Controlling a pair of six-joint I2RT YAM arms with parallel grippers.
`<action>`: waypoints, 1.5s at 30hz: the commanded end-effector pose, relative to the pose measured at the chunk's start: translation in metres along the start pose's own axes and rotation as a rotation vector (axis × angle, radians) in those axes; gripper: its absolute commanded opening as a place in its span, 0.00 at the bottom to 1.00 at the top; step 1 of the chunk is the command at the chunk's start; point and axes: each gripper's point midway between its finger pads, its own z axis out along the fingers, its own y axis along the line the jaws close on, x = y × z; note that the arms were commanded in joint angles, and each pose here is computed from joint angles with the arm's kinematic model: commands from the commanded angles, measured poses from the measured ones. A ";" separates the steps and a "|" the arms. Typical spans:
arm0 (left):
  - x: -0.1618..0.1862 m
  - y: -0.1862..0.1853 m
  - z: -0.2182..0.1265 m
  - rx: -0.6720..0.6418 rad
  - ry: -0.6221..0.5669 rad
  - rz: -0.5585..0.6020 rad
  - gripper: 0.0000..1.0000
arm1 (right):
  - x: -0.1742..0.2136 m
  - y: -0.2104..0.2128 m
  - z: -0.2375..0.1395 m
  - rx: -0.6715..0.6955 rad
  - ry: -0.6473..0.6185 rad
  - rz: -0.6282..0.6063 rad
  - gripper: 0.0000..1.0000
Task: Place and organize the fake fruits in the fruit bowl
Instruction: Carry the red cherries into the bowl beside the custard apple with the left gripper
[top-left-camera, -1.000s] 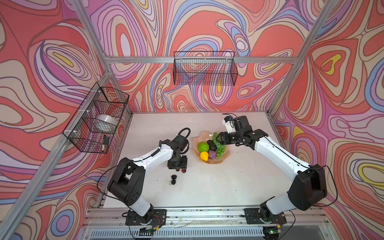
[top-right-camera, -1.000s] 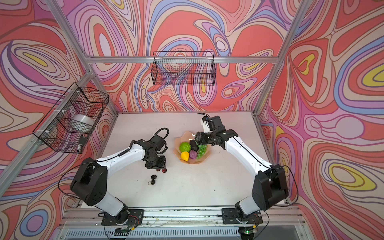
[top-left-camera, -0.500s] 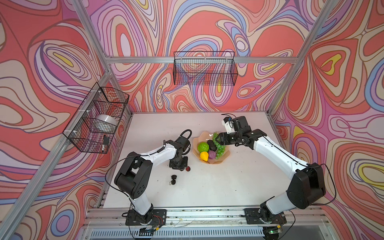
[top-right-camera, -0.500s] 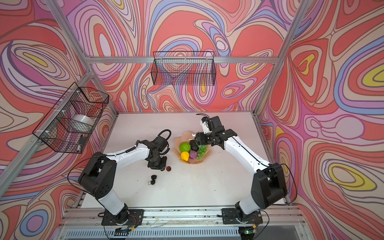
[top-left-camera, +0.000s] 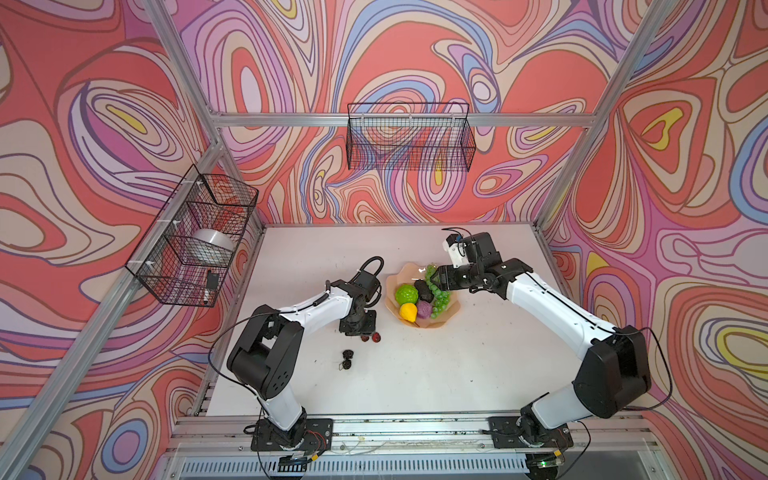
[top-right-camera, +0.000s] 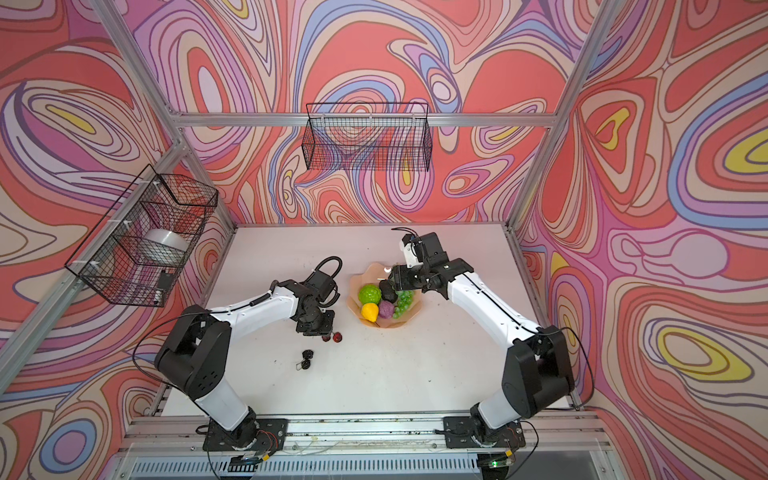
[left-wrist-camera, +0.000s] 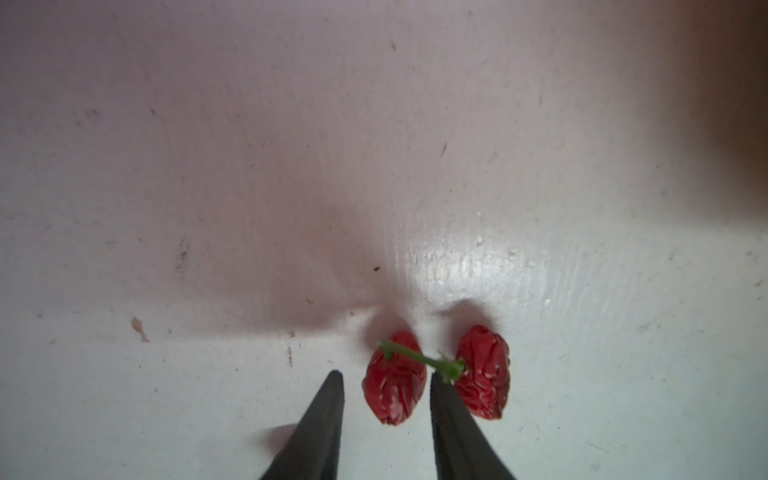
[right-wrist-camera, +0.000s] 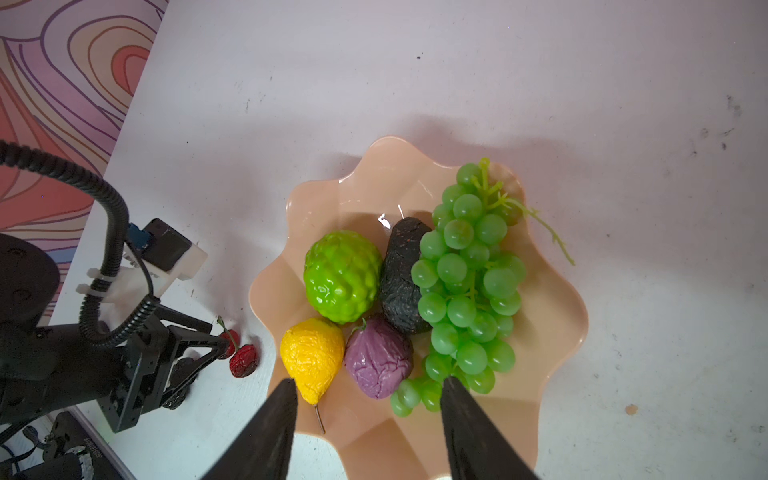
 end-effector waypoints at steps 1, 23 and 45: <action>-0.013 -0.005 -0.001 0.015 -0.032 0.010 0.39 | 0.001 0.000 0.003 0.008 0.007 -0.001 0.58; -0.026 -0.012 0.010 0.059 -0.053 0.000 0.09 | 0.004 0.001 0.003 0.013 0.020 -0.004 0.58; -0.042 -0.036 -0.091 0.212 -0.238 0.025 0.00 | -0.008 0.012 -0.005 0.012 -0.044 -0.020 0.57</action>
